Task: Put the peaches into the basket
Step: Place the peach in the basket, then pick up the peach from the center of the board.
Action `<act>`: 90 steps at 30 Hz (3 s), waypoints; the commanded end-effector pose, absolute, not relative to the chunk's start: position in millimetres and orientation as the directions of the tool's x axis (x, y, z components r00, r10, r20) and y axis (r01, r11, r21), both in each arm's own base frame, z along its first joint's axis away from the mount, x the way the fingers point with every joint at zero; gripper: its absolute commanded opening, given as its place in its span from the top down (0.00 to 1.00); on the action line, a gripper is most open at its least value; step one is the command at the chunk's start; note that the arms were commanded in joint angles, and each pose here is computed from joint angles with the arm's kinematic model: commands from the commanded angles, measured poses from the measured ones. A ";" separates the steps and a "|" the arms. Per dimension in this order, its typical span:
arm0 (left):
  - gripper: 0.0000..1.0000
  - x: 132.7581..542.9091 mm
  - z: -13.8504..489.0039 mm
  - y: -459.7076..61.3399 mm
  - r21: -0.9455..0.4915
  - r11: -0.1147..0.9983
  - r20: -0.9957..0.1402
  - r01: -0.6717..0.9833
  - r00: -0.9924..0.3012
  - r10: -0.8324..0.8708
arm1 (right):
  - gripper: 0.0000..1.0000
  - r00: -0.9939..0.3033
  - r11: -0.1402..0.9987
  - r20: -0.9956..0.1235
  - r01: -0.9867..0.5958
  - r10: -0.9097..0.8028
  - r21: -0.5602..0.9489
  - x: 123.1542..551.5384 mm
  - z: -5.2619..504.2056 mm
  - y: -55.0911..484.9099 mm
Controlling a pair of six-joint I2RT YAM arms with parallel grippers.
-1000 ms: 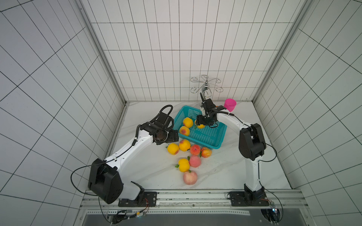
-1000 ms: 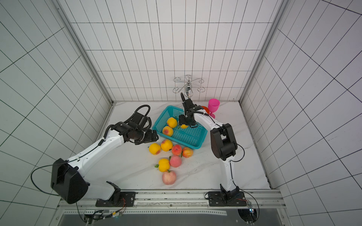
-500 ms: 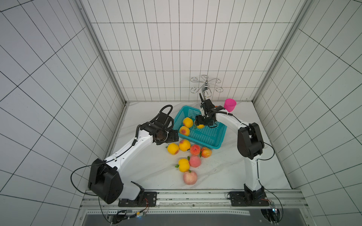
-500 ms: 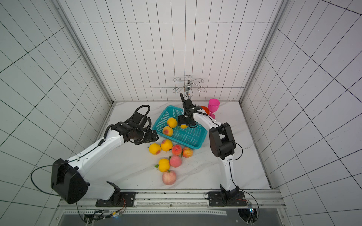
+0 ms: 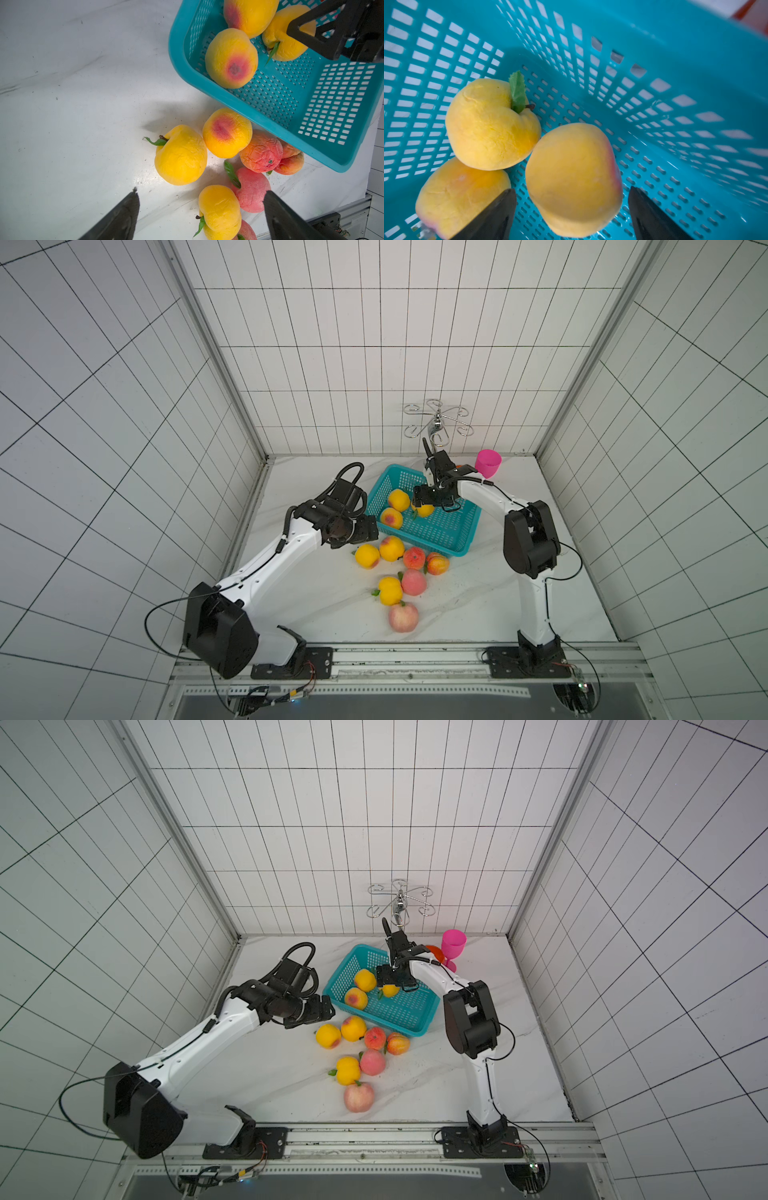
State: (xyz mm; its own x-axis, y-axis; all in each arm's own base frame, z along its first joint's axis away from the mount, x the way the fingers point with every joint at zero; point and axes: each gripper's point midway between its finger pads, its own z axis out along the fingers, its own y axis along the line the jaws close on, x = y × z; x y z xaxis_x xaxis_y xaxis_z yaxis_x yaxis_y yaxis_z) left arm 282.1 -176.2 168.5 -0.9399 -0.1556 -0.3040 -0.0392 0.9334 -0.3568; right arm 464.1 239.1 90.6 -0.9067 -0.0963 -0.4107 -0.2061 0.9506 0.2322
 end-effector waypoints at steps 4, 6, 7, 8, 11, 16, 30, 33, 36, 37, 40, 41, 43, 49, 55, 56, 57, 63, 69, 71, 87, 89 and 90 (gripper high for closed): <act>0.08 273.1 167.6 -169.0 -0.366 0.929 -0.304 -0.060 -0.935 -0.181 | 0.10 -0.855 0.935 -0.505 -0.268 -0.119 0.232 462.3 139.0 248.8; 0.07 268.8 164.2 -166.9 -0.365 0.929 -0.297 -0.067 -0.937 -0.185 | 0.09 -0.844 0.932 -0.520 -0.281 -0.128 0.227 457.2 148.2 251.5; 0.07 266.6 162.5 -165.6 -0.365 0.928 -0.294 -0.072 -0.937 -0.189 | 0.09 -0.840 0.931 -0.526 -0.287 -0.132 0.225 453.6 152.2 252.9; 0.06 264.6 161.3 -165.0 -0.368 0.927 -0.291 -0.076 -0.937 -0.193 | 0.08 -0.836 0.930 -0.532 -0.292 -0.134 0.223 450.2 156.8 253.5; 0.05 259.7 158.7 -166.6 -0.393 0.916 -0.287 -0.074 -0.937 -0.198 | 0.08 -0.828 0.931 -0.543 -0.296 -0.140 0.212 438.5 167.4 253.6; 0.04 250.2 150.1 -167.6 -0.418 0.905 -0.280 -0.075 -0.938 -0.207 | 0.07 -0.810 0.933 -0.566 -0.307 -0.153 0.187 407.0 188.3 252.4; 0.03 233.4 138.5 -157.9 -0.404 0.912 -0.283 -0.069 -0.939 -0.197 | 0.01 -0.773 0.921 -0.612 -0.344 -0.168 0.182 286.4 241.6 240.9; 0.03 232.3 134.7 -157.8 -0.405 0.911 -0.275 -0.080 -0.939 -0.205 | 0.00 -0.767 0.913 -0.618 -0.360 -0.172 0.194 273.0 244.9 234.0; 0.02 235.6 129.9 -156.1 -0.389 0.917 -0.271 -0.095 -0.939 -0.212 | 0.00 -0.759 0.899 -0.622 -0.391 -0.192 0.199 261.5 249.3 228.5; 0.02 237.1 127.5 -155.5 -0.381 0.919 -0.269 -0.101 -0.939 -0.215 | 0.00 -0.757 0.889 -0.621 -0.408 -0.204 0.205 257.3 249.1 229.0; 0.02 239.7 125.0 -155.7 -0.363 0.922 -0.243 -0.132 -0.942 -0.231 | 0.01 -0.766 0.867 -0.593 -0.448 -0.248 0.216 244.8 241.5 228.9; 0.02 241.8 126.8 -157.2 -0.362 0.922 -0.243 -0.136 -0.941 -0.234 | 0.01 -0.766 0.856 -0.583 -0.468 -0.269 0.219 240.5 239.7 229.8; 0.02 246.6 129.8 -159.3 -0.362 0.921 -0.253 -0.141 -0.936 -0.243 | 0.01 -0.764 0.841 -0.575 -0.491 -0.293 0.225 233.8 235.6 229.8; 0.02 260.3 130.1 -158.6 -0.324 0.928 -0.249 -0.184 -0.930 -0.271 | 0.01 -0.747 0.809 -0.572 -0.542 -0.338 0.229 226.0 223.9 231.1; 0.02 268.0 120.0 -163.2 -0.310 0.924 -0.228 -0.224 -0.926 -0.301 | 0.01 -0.765 0.782 -0.549 -0.552 -0.336 0.290 214.8 216.0 236.4; 0.02 269.0 119.6 -164.3 -0.307 0.925 -0.231 -0.224 -0.926 -0.300 | 0.01 -0.767 0.782 -0.546 -0.550 -0.335 0.292 213.8 215.1 235.6; 0.02 270.1 118.9 -165.0 -0.305 0.926 -0.232 -0.223 -0.925 -0.300 | 0.01 -0.767 0.781 -0.548 -0.551 -0.335 0.293 213.2 215.5 235.0; 0.03 275.7 99.2 -172.3 -0.297 0.926 -0.194 -0.234 -0.935 -0.298 | 0.01 -0.776 0.790 -0.536 -0.540 -0.333 0.289 215.1 209.2 229.2; 0.03 285.9 94.2 -178.9 -0.295 0.929 -0.184 -0.225 -0.940 -0.286 | 0.01 -0.801 0.809 -0.518 -0.501 -0.300 0.308 227.1 205.6 225.3; 0.04 287.1 91.0 -181.4 -0.296 0.931 -0.182 -0.216 -0.944 -0.277 | 0.01 -0.794 0.810 -0.529 -0.505 -0.300 0.298 230.5 209.2 225.1; 0.13 286.0 64.9 -185.5 -0.276 0.931 -0.126 -0.239 -0.951 -0.282 | 0.01 -0.801 0.817 -0.531 -0.486 -0.275 0.311 248.5 208.5 219.6; 0.14 285.6 62.3 -185.5 -0.272 0.931 -0.122 -0.242 -0.952 -0.282 | 0.01 -0.803 0.818 -0.530 -0.482 -0.271 0.313 249.5 207.3 218.7; 0.15 285.3 61.4 -185.0 -0.270 0.932 -0.120 -0.243 -0.952 -0.283 | 0.01 -0.805 0.819 -0.529 -0.480 -0.269 0.315 249.6 206.4 218.4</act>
